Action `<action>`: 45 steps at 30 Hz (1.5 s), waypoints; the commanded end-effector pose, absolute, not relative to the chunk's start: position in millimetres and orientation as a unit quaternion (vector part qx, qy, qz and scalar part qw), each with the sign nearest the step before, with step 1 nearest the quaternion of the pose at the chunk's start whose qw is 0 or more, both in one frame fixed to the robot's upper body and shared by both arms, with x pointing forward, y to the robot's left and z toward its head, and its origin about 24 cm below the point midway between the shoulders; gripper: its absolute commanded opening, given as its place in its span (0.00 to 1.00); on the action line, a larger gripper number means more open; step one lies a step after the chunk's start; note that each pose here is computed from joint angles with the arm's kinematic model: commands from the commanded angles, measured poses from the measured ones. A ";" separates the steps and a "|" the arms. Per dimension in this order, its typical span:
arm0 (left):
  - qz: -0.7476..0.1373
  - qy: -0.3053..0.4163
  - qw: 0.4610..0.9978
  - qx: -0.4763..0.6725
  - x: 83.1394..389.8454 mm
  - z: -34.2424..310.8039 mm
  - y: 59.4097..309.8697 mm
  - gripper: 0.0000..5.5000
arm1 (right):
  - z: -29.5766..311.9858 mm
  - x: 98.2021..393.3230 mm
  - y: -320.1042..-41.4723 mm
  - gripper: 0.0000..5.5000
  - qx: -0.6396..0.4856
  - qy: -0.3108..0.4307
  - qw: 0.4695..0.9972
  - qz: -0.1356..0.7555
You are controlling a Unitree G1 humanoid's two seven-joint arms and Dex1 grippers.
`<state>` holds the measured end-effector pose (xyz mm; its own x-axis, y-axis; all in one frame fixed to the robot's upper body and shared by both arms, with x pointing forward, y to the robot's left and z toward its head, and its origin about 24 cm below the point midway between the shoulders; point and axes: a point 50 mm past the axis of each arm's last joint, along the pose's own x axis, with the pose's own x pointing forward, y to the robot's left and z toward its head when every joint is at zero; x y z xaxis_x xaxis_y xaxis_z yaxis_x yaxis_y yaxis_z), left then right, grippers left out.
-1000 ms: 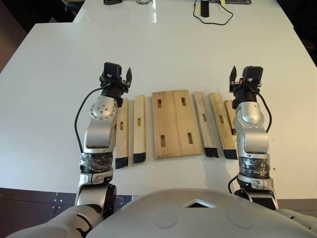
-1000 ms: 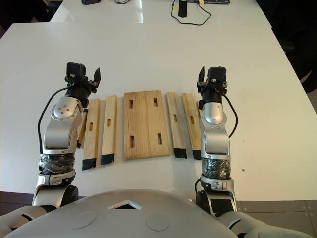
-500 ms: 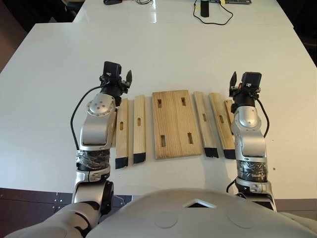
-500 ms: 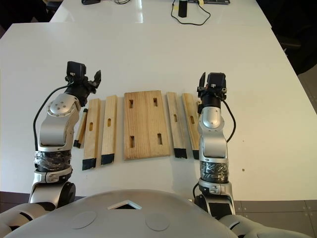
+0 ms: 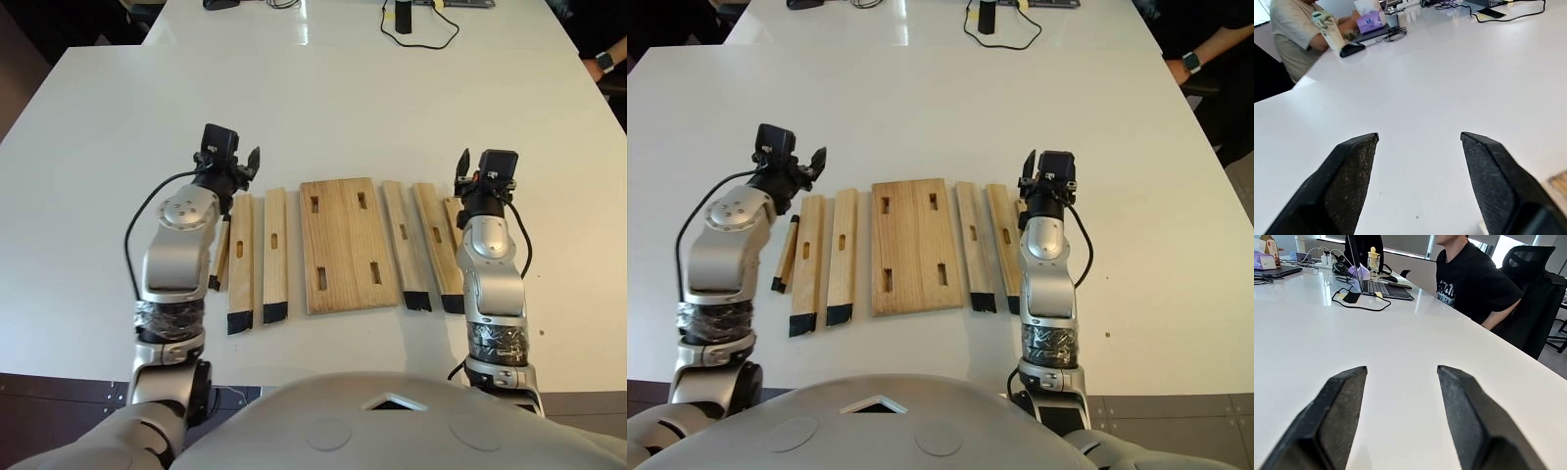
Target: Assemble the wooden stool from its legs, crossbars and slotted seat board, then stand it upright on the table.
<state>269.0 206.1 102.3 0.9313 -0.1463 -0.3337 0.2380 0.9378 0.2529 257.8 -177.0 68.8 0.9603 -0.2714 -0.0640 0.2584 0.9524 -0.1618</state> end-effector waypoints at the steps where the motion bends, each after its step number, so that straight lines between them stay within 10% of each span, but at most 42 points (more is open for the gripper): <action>1: -0.113 0.251 0.941 0.197 253.8 121.5 251.8 0.57 | 67.6 245.1 -186.1 0.48 -0.079 0.045 0.981 -0.170; 8: -0.295 0.389 0.843 0.227 205.7 143.2 241.2 0.57 | 60.6 219.4 -194.0 0.48 -0.084 0.057 0.969 -0.226; 35: -0.278 0.541 0.782 0.137 176.6 95.6 256.4 0.57 | 53.2 208.6 -193.1 0.48 -0.085 0.073 0.961 -0.253; 45: -0.247 0.550 0.792 0.098 176.3 79.3 266.7 0.32 | 53.3 210.1 -192.8 0.48 -0.087 0.075 0.962 -0.248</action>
